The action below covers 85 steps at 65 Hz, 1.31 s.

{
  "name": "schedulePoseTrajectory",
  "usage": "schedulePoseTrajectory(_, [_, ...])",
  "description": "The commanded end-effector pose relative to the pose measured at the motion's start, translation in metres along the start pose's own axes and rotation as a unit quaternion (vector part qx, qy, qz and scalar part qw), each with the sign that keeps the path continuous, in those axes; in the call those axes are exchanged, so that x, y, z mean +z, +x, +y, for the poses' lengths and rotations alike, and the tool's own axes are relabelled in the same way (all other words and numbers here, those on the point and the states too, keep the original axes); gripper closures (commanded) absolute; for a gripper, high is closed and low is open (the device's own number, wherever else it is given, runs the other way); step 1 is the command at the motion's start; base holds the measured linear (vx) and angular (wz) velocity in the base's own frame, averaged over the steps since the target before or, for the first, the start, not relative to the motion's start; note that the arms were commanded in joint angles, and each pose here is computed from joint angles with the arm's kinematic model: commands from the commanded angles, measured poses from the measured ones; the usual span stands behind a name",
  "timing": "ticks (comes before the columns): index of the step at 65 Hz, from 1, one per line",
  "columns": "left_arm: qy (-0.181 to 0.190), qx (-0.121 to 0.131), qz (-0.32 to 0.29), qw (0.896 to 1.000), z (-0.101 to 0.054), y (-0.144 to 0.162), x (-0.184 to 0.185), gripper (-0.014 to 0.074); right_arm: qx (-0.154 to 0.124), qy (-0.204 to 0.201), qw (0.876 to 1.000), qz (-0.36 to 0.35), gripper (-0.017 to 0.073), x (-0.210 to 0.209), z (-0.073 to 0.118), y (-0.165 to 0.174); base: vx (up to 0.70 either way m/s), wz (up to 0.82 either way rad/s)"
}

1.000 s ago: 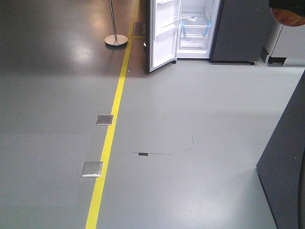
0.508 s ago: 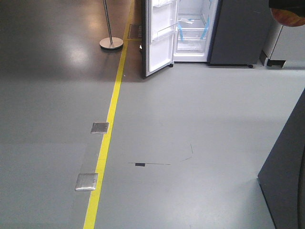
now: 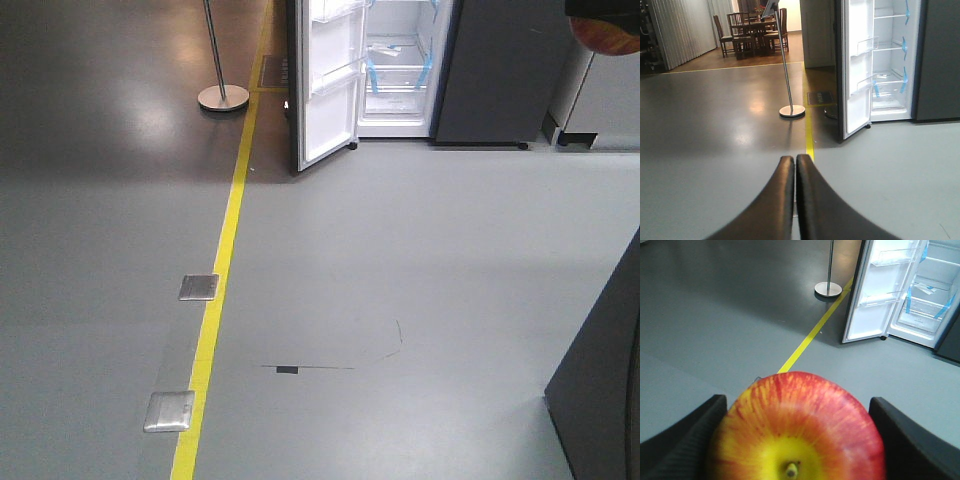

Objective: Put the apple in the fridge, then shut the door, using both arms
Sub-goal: 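Continue driving up to the open refrigerator door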

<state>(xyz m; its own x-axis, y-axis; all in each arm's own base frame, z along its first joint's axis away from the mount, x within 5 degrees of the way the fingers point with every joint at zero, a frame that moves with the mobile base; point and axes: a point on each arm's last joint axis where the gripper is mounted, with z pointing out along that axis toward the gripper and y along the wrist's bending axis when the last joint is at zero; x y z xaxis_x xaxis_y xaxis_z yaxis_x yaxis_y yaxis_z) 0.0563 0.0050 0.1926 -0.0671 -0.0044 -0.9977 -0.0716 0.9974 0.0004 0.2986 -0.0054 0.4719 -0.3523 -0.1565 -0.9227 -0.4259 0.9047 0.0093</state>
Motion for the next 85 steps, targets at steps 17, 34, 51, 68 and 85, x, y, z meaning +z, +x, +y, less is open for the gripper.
schedulePoseTrajectory(17, [0.01, -0.005, -0.05, 0.999, -0.0014, -0.0134, -0.0029, 0.0601, -0.003, 0.015, 0.998, -0.061, 0.044, -0.019, 0.0061, -0.0191, 0.17, -0.02])
schedulePoseTrajectory(34, [0.01, -0.005, -0.05, 0.999, -0.0014, -0.0134, -0.0029, 0.0601, -0.003, 0.015, 0.998, -0.061, 0.044, -0.019, 0.0061, -0.0191, 0.17, 0.0])
schedulePoseTrajectory(51, [0.01, -0.005, -0.05, 0.999, -0.0014, -0.0134, -0.0029, 0.0601, -0.003, 0.015, 0.998, -0.061, 0.044, -0.019, 0.0061, -0.0191, 0.19, 0.02])
schedulePoseTrajectory(68, [0.01, -0.005, -0.05, 0.999, -0.0014, -0.0134, -0.0029, 0.0601, -0.003, 0.015, 0.998, -0.061, 0.044, -0.019, 0.0061, -0.0191, 0.2, 0.01])
schedulePoseTrajectory(85, [0.01, -0.005, -0.05, 0.999, -0.0014, -0.0134, -0.0029, 0.0601, -0.003, 0.015, 0.998, -0.061, 0.044, -0.019, 0.0061, -0.0191, 0.2, 0.0])
